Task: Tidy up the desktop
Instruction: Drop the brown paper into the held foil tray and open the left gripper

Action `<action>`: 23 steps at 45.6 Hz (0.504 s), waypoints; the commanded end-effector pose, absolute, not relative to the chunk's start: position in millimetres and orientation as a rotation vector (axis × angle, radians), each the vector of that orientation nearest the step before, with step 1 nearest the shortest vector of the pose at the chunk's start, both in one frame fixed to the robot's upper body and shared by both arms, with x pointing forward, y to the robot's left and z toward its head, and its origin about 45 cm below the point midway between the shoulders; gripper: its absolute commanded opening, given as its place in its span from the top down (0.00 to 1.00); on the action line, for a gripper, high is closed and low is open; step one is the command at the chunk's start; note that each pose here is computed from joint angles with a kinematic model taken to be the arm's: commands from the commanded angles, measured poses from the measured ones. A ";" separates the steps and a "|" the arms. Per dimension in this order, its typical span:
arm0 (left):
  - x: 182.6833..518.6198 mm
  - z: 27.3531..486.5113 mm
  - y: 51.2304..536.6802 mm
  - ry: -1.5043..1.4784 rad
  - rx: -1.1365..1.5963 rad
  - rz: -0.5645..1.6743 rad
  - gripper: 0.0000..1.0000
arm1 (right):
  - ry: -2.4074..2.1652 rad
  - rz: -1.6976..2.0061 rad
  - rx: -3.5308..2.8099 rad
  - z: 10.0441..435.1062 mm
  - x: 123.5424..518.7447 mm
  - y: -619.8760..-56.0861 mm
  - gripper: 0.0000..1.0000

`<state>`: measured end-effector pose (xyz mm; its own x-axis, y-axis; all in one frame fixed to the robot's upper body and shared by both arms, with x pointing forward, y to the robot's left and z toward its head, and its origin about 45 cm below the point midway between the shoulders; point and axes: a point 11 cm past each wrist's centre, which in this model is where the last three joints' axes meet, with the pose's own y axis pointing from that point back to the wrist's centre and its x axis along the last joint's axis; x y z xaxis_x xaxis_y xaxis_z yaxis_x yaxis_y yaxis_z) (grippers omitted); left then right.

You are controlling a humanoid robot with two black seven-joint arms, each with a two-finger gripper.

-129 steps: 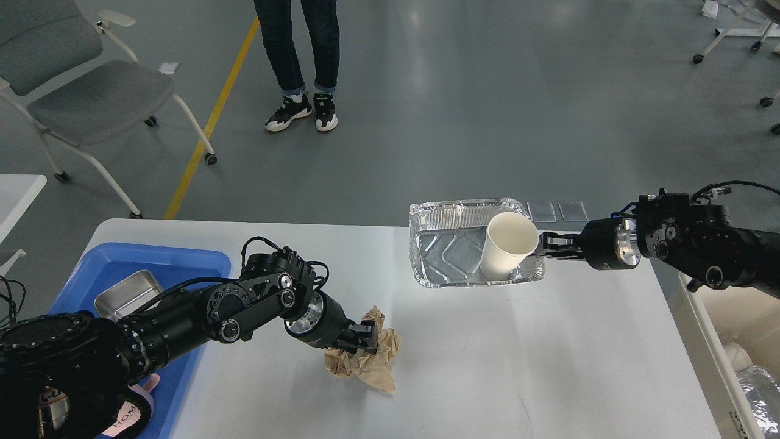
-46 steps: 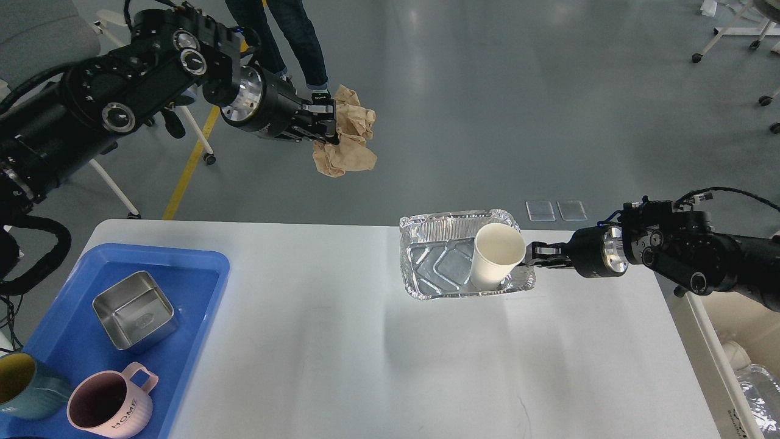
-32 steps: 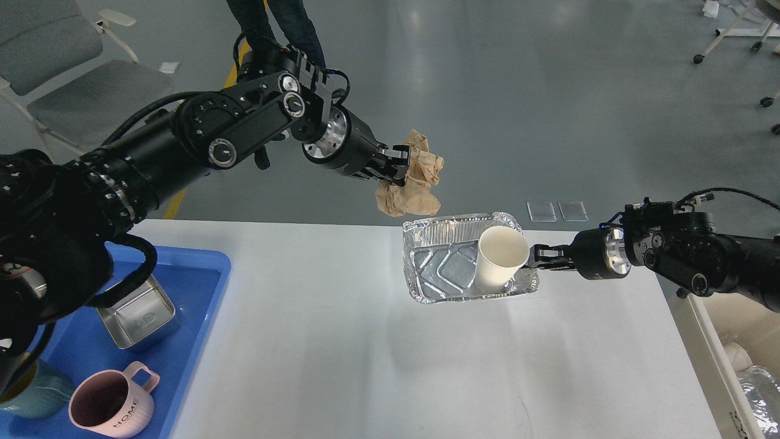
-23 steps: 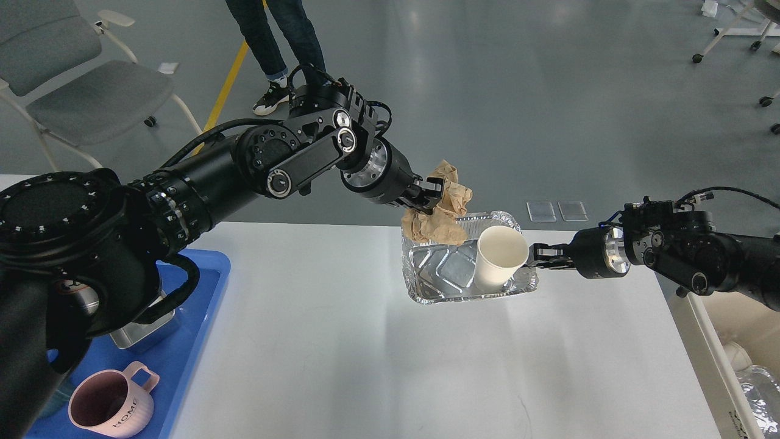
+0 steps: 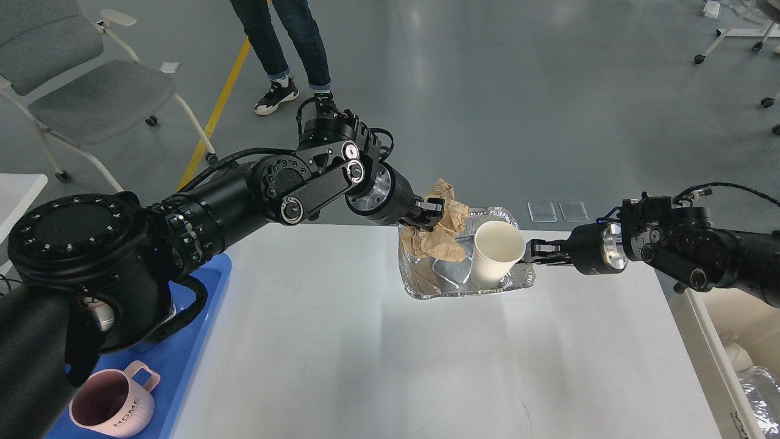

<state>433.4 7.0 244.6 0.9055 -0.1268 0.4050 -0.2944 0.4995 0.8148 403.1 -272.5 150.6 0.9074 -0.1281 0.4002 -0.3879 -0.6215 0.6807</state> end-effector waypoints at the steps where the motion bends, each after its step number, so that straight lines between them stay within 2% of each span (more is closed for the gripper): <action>1: 435.5 246.4 6.5 -0.443 1.038 0.130 0.05 | -0.371 0.398 2.231 151.0 403.2 -274.1 1.00; 2: 435.3 247.1 6.1 -0.441 1.035 0.128 0.01 | -0.372 0.397 2.230 151.2 403.3 -274.8 1.00; 15: 434.9 246.6 5.2 -0.414 1.009 0.142 0.01 | -0.385 0.395 2.222 153.0 403.5 -282.0 1.00; 23: 441.8 272.3 2.9 -0.346 0.893 0.185 0.01 | -0.392 0.395 2.216 153.9 403.9 -285.5 1.00</action>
